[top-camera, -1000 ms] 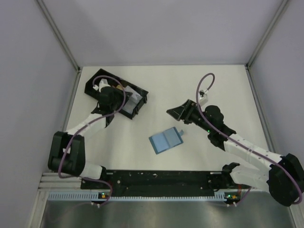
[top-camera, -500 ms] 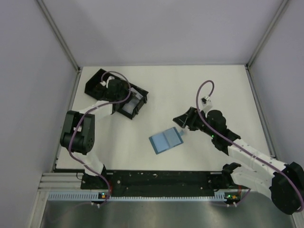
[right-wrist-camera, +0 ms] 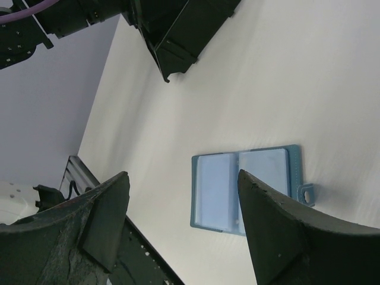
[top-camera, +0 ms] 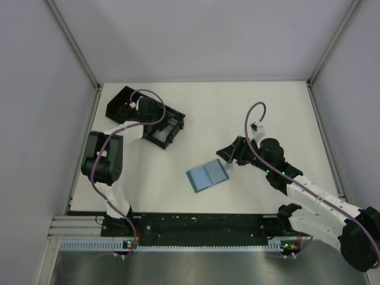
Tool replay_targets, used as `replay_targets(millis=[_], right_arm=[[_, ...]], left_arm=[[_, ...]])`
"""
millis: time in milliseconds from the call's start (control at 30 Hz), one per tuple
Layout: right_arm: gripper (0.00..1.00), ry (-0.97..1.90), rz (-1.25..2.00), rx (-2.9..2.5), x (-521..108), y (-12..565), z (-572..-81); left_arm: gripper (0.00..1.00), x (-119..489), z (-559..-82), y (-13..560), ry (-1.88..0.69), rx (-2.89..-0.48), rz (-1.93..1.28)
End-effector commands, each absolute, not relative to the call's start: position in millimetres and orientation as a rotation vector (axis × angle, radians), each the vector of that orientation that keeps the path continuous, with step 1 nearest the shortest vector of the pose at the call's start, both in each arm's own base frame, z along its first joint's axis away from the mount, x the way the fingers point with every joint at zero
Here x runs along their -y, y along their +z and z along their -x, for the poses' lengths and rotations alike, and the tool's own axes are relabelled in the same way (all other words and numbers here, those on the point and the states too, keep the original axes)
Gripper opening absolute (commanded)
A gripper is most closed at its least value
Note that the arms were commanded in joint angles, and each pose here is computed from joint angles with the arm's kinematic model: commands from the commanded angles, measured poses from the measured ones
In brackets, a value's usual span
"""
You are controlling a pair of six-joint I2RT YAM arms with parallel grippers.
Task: Take the credit cards out of the card holder
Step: Place the credit card in the storage box, then remove the credit card from the card holder.
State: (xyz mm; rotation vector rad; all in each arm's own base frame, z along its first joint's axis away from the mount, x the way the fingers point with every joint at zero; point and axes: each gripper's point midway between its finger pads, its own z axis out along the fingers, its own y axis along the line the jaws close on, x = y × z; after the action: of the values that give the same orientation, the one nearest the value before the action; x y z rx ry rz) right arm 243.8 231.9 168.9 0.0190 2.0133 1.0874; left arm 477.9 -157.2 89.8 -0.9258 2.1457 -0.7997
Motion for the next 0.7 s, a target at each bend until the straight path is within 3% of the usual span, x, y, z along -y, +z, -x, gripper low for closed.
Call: replay_targets(millis=[0,267,500,667], right_arm=[[0.73,1.089,0.018,-1.954,-229.4,187.9,-245.1],[0.73,1.004,0.089,-2.014,-225.0,182.2,-244.2],[0.70,0.962,0.280,-2.164,-235.4,158.4,-239.2],[0.66,0.884,0.373,-2.259,-243.0,136.2,-241.9]], left_arm=[[0.60,153.0,-475.4,118.2,-0.816,-2.103,0.896],[0.76,131.3,-444.0,139.1,-0.691,-2.097,0.831],[0.72,144.4,-383.2,174.4,-0.641,-2.087,0.587],[0.70,203.8,-312.3,185.0,-0.720,-2.122,0.265]])
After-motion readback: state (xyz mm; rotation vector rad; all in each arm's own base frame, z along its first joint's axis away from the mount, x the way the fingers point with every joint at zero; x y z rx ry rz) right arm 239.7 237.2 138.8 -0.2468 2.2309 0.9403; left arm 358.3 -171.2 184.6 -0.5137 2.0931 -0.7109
